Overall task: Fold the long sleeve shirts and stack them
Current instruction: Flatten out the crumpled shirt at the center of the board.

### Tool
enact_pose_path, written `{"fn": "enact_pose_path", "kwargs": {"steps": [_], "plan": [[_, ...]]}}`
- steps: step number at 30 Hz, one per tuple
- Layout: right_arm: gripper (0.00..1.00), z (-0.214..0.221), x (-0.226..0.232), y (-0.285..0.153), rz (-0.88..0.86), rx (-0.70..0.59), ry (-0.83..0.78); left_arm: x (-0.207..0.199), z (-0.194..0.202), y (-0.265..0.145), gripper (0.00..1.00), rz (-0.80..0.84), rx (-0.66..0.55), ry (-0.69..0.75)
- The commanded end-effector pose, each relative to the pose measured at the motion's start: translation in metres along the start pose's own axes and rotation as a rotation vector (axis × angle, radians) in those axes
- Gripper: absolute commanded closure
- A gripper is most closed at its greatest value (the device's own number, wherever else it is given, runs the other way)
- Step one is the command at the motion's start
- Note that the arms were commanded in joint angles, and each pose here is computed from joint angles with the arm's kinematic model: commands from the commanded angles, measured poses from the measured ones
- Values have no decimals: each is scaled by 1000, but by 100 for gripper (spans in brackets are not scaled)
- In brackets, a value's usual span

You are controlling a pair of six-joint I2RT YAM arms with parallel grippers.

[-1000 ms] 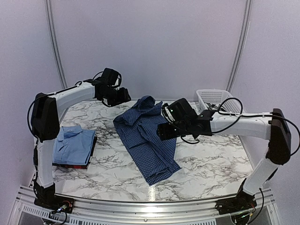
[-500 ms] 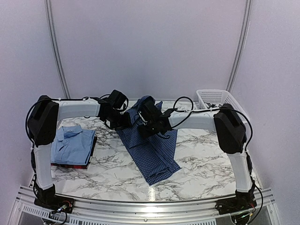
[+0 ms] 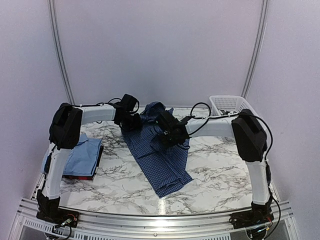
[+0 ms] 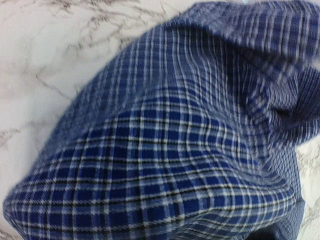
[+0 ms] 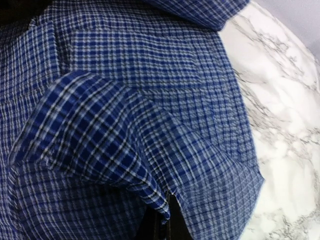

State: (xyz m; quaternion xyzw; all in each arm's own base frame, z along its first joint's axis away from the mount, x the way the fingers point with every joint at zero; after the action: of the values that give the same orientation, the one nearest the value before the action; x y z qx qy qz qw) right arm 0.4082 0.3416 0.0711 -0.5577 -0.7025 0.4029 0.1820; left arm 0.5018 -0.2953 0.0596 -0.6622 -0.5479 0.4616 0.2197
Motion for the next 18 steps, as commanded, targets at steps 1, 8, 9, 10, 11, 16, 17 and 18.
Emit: {"fn": "enact_pose_path", "kwargs": {"steps": [1,8,9,10,11,16,17,18], "plan": [[100,-12,-35,-52,39,-71,103,6,-53,0,67,5,-118,-47],[100,75,-74,-98,23,15,230,-7,-101,29,66,182,-129,-83],[100,89,-76,-103,18,31,253,-11,-102,35,66,215,-117,-83],[100,103,-77,-109,3,48,272,-14,-102,42,66,236,-112,-84],[100,115,-76,-113,-18,63,294,-17,-104,42,66,252,-113,-86],[100,171,-81,-133,-10,113,396,-33,-113,25,62,315,-123,-72],[100,182,-85,-135,-2,125,421,-35,-115,18,61,320,-124,-67],[100,191,-90,-138,3,131,443,-35,-114,10,59,318,-122,-60]]}}
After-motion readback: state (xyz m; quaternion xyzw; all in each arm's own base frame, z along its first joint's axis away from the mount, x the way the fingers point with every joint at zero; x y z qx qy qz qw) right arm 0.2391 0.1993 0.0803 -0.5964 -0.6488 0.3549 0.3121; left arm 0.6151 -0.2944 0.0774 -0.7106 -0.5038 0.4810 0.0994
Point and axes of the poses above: each gripper's point midway between its finger pads, its own y axis out along the fingers, its own x axis along the line the jaws close on, z = x × y, the point moved 2 cm from there along -y, back along the fingers, and after that the axes turned 1 degree about y, right-handed, at the moved point
